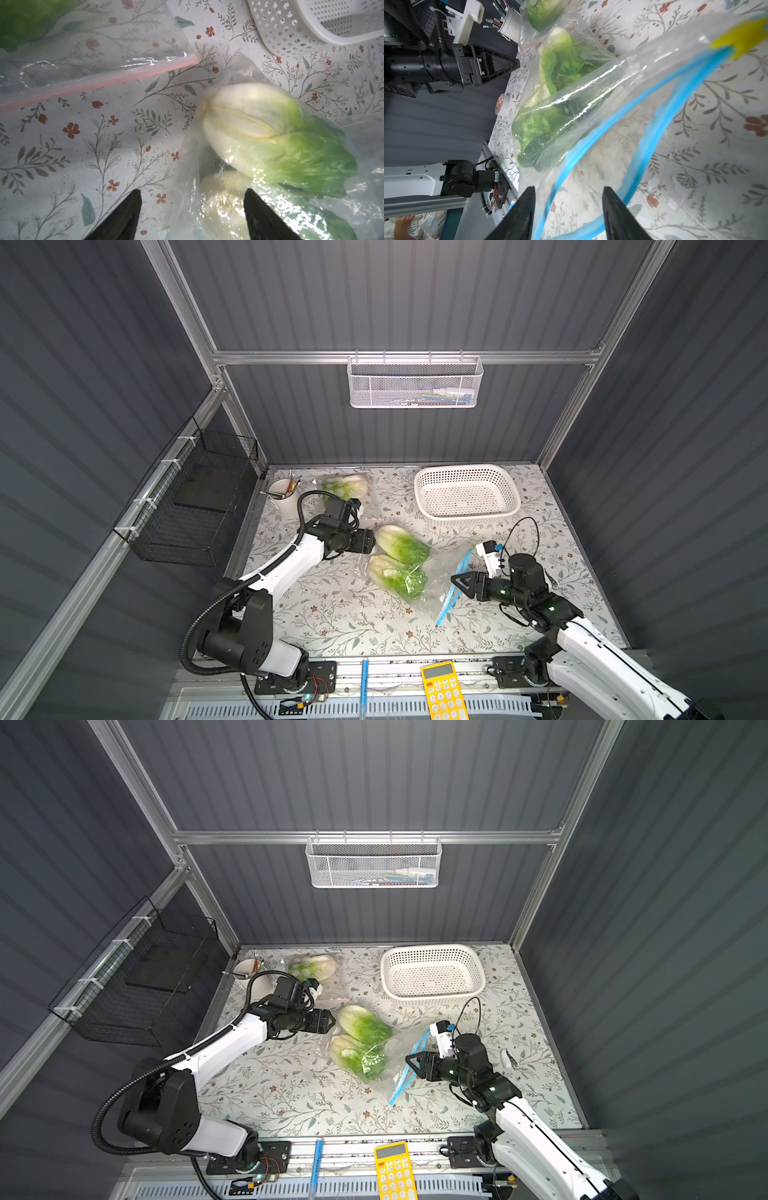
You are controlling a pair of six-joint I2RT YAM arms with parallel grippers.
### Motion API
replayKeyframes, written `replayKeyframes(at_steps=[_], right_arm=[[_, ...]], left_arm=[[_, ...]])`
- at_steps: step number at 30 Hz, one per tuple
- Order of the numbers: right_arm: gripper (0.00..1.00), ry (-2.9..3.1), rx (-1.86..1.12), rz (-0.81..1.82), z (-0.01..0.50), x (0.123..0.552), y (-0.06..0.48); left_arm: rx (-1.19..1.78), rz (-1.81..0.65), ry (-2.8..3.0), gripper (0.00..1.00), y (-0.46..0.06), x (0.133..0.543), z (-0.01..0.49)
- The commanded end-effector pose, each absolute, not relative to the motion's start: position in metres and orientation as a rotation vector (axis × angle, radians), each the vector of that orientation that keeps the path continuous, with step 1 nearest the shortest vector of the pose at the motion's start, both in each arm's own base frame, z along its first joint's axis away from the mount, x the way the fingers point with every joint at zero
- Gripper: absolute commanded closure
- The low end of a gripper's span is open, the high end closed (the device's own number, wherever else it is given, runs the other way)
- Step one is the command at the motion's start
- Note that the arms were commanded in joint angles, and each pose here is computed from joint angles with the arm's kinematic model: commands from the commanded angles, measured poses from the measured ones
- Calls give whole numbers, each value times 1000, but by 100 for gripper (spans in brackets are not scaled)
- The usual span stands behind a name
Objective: Open the zip-top bag and take out the chinese cabbages
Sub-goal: Adjust the zipper food storage bag at the center of the board.
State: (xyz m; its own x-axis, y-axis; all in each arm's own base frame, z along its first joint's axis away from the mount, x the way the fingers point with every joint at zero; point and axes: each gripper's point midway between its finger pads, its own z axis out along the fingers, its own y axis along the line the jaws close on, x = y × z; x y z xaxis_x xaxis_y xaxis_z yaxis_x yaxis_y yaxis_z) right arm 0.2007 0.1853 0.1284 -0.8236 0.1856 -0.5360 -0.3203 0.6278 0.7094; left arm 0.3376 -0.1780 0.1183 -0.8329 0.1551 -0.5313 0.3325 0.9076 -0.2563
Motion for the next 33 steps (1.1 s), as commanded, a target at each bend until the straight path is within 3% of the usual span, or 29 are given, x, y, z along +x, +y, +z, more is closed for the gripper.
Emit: replayKeyframes(at_steps=[1, 14, 23, 33], right_arm=[[48, 2193, -99, 1242, 143, 205, 195], [67, 2160, -91, 1353, 141, 215, 209], [57, 2210, -64, 1407, 130, 204, 210], [63, 2244, -16, 1414, 122, 190, 202]], left_arm=[[283, -416, 2547, 21, -171, 355, 125], [290, -491, 2606, 23, -176, 359, 95], [287, -513, 2620, 24, -179, 358, 86], [259, -541, 2621, 24, -181, 358, 81]])
